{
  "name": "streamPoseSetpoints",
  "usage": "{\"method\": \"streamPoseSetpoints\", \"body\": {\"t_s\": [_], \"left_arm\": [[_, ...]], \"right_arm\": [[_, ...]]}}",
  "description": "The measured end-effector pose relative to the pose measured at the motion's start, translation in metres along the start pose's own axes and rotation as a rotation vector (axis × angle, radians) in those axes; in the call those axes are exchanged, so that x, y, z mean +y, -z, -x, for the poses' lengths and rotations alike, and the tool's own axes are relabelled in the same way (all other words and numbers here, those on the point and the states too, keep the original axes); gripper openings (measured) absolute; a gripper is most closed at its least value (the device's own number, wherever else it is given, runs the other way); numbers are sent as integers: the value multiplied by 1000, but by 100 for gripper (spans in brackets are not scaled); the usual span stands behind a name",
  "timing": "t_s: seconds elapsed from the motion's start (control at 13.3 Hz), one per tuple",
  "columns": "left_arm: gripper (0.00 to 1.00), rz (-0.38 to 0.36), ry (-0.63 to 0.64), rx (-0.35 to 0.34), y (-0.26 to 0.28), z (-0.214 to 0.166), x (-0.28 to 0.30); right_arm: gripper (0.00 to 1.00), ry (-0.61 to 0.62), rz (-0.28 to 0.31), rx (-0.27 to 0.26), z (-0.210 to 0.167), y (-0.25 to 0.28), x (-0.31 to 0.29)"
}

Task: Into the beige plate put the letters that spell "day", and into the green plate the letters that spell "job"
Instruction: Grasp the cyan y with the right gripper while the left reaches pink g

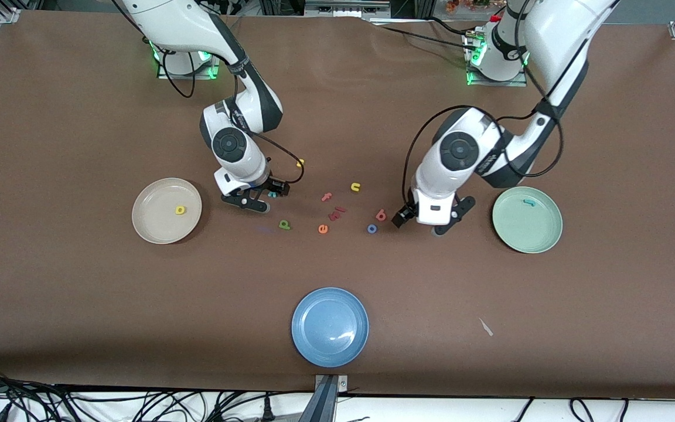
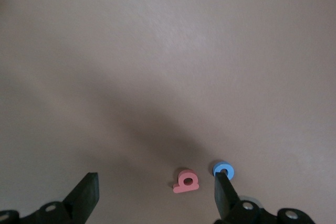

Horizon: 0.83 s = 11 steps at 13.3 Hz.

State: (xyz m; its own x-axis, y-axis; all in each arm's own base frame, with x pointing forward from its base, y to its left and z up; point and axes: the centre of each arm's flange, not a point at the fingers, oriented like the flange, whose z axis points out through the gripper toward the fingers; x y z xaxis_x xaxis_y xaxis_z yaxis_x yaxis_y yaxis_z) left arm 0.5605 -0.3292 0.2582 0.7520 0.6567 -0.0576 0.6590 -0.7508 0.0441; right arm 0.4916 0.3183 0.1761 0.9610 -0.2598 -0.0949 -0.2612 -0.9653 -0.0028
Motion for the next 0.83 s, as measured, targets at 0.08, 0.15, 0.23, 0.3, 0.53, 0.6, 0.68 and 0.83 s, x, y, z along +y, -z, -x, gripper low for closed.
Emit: {"method": "streamPoseSetpoints", "body": {"t_s": [0.08,0.15,0.23,0.3,0.53,0.6,0.68,0.83], "left_arm": [[97,-6,-18,-1,-8,6,2],[96,-14,-38,4,-14,12,3],[95,-24,-56,4,-21,18,4],[95,-34,-71,0,-29,25,4],[92,-46,-95,-20,-53,44,8],[91,-37,-103,-17,-56,45,12],[91,-26,-111,-9,-58,44,16],[87,-12,-126,9,-60,39,24]], "right_arm": [[75,0,0,1,0,0,0],[66,0,-1,1,0,0,0],[55,0,-1,2,0,-1,0],[45,0,-1,2,-1,-1,-1],[29,0,-6,6,-3,1,-3],[28,0,-6,7,-3,1,-3],[23,0,-7,8,-3,1,-4],[21,-1,-10,10,-5,2,-5]]}}
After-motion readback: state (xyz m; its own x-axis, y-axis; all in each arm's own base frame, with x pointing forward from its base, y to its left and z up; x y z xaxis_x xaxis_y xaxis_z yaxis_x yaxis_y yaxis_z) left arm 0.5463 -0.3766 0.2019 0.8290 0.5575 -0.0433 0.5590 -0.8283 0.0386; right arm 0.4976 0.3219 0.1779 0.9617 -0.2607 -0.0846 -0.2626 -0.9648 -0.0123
